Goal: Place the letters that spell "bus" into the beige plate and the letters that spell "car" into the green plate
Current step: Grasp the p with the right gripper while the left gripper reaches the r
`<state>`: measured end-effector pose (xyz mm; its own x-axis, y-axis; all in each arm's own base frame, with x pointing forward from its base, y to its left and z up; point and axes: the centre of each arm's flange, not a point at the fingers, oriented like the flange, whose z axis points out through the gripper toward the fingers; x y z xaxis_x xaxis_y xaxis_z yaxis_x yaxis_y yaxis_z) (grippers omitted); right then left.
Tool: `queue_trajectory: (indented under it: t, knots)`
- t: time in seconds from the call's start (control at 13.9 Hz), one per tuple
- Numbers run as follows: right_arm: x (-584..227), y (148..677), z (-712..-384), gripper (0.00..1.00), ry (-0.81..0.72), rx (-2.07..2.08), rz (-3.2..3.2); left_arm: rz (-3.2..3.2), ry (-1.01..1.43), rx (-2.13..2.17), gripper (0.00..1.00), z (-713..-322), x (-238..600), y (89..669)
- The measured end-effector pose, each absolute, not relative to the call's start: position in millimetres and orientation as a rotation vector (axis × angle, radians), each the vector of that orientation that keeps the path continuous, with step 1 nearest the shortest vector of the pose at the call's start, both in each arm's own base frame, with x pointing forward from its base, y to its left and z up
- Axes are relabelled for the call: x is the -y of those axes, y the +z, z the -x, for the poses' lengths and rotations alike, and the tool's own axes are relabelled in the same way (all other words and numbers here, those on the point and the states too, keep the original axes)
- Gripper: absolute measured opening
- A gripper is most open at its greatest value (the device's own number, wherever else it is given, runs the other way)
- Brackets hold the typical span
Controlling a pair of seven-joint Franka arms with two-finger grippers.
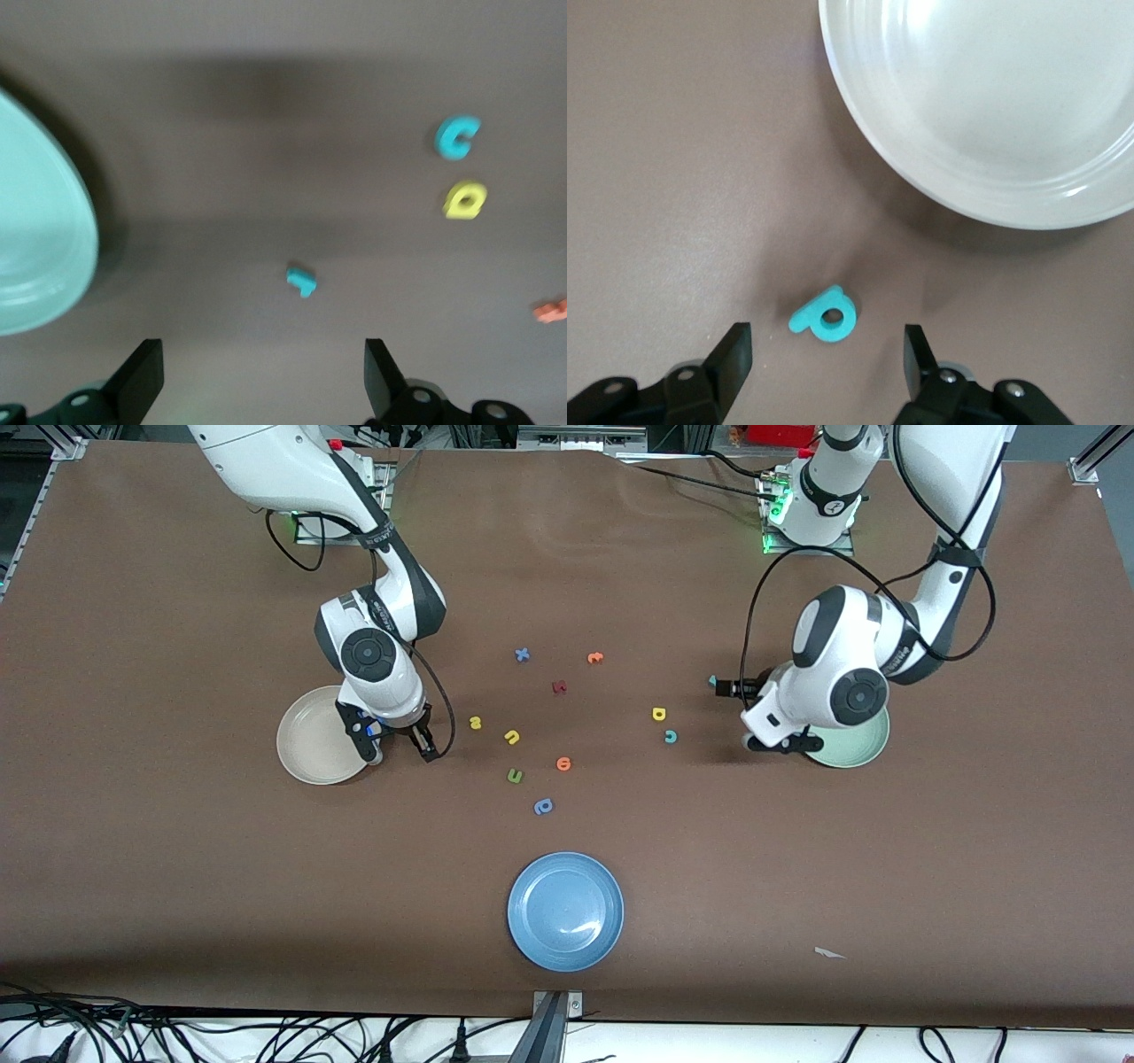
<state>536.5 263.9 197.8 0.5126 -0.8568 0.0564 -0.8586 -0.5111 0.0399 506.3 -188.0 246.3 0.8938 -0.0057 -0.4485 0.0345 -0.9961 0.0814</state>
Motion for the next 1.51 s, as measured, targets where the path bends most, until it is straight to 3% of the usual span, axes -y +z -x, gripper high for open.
queue_trajectory:
  t: [0.43,0.5,0.65,0.72,0.93,1.22,1.29,1.51]
  knots:
    - [-263.5,178.1,-534.9,0.69,0.046,1.52,-2.685,-3.0,-0.625,-0.068,0.97,-455.1,193.5,195.0]
    - [-263.5,177.9,-534.9,0.7,0.046,1.521,-2.685,-2.975,-0.614,-0.109,0.88,-455.2,196.1,195.3]
    - [-263.4,178.1,-535.1,0.69,0.047,1.521,-2.686,-2.935,-0.555,-0.164,0.84,-457.6,204.6,198.0]
    - [-263.3,178.0,-535.1,0.62,0.047,1.522,-2.685,-2.93,-0.54,-0.163,0.82,-455.1,209.6,197.3]
    - [-262.4,176.0,-534.9,0.54,0.045,1.522,-2.683,-2.933,-0.544,-0.171,0.83,-447.8,212.1,192.5]
    - [-262.3,176.3,-535.8,0.5,0.051,1.526,-2.687,-2.938,-0.518,-0.192,0.76,-446.1,209.9,187.8]
    - [-262.5,176.8,-536.4,0.44,0.054,1.528,-2.69,-2.939,-0.506,-0.195,0.76,-446.2,209.4,186.0]
    - [-262.4,176.9,-536.6,0.41,0.055,1.529,-2.691,-2.941,-0.485,-0.205,0.76,-447.1,208.2,180.3]
